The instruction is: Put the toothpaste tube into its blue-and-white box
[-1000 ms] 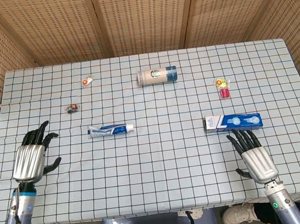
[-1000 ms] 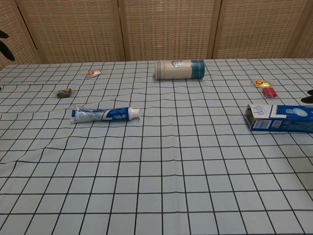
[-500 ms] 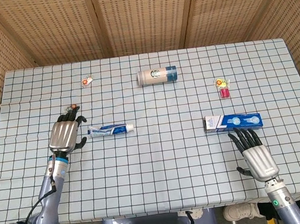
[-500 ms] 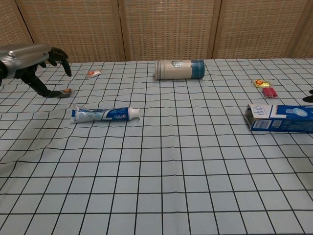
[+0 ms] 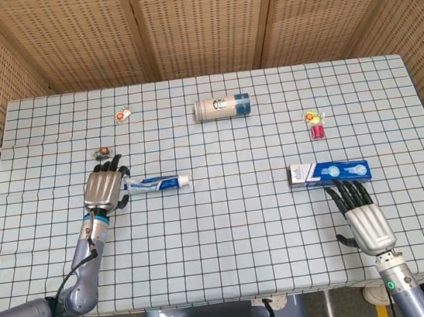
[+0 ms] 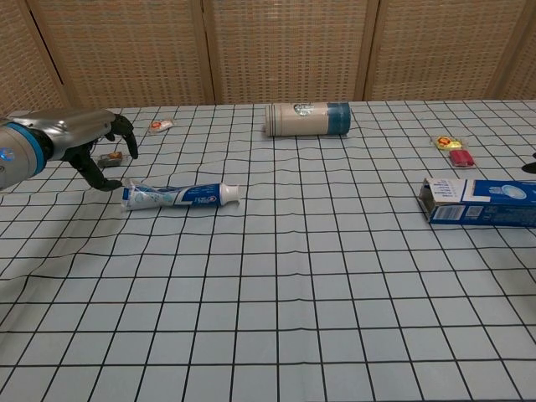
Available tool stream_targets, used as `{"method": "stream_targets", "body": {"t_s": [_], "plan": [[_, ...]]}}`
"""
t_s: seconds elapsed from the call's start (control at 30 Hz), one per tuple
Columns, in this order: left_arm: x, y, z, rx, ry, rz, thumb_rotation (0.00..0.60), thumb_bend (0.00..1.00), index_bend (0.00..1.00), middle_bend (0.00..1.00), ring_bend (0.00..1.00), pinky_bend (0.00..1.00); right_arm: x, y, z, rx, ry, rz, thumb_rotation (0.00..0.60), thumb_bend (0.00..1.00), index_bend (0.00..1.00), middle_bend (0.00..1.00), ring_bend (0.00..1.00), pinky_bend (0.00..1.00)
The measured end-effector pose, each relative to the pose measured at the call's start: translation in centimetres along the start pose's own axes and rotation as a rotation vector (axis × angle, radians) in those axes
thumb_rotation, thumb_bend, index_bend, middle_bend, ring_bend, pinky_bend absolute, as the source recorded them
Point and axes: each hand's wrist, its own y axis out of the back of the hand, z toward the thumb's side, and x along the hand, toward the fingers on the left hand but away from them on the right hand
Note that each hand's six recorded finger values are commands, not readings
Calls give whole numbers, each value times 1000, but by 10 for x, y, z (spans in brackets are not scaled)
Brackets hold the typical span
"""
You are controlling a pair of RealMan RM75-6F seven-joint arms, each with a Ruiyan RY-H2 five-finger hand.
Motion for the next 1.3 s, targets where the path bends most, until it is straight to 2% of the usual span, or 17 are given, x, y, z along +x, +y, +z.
{"method": "stream_targets", "body": {"t_s": [0.27, 0.57, 1.07, 1.17, 1.23, 1.3], "plan": [[20, -18, 14, 13, 0, -42, 600, 329, 334, 100, 173, 182, -3, -2, -2, 1, -7, 1, 600, 176, 103, 0, 0, 45], [37, -26, 34, 30, -21, -58, 600, 331, 336, 100, 173, 183, -6, -4, -7, 0, -21, 7, 600, 176, 105, 0, 0, 48], [47, -40, 59, 68, -56, -77, 600, 336, 386, 141, 208, 217, -7, 1, -10, -26, -31, -14, 600, 176, 109, 0, 0, 49], [47, -40, 62, 71, -64, -73, 600, 362, 456, 196, 251, 246, -7, 1, -10, -30, -30, -15, 600, 175, 109, 0, 0, 50], [47, -40, 64, 77, -69, -67, 600, 435, 557, 276, 312, 294, -7, 1, -10, -32, -29, -18, 600, 175, 110, 0, 0, 50], [47, -40, 66, 92, -77, -55, 600, 572, 726, 415, 425, 392, -7, 2, -10, -34, -28, -20, 600, 176, 111, 0, 0, 50]]}}
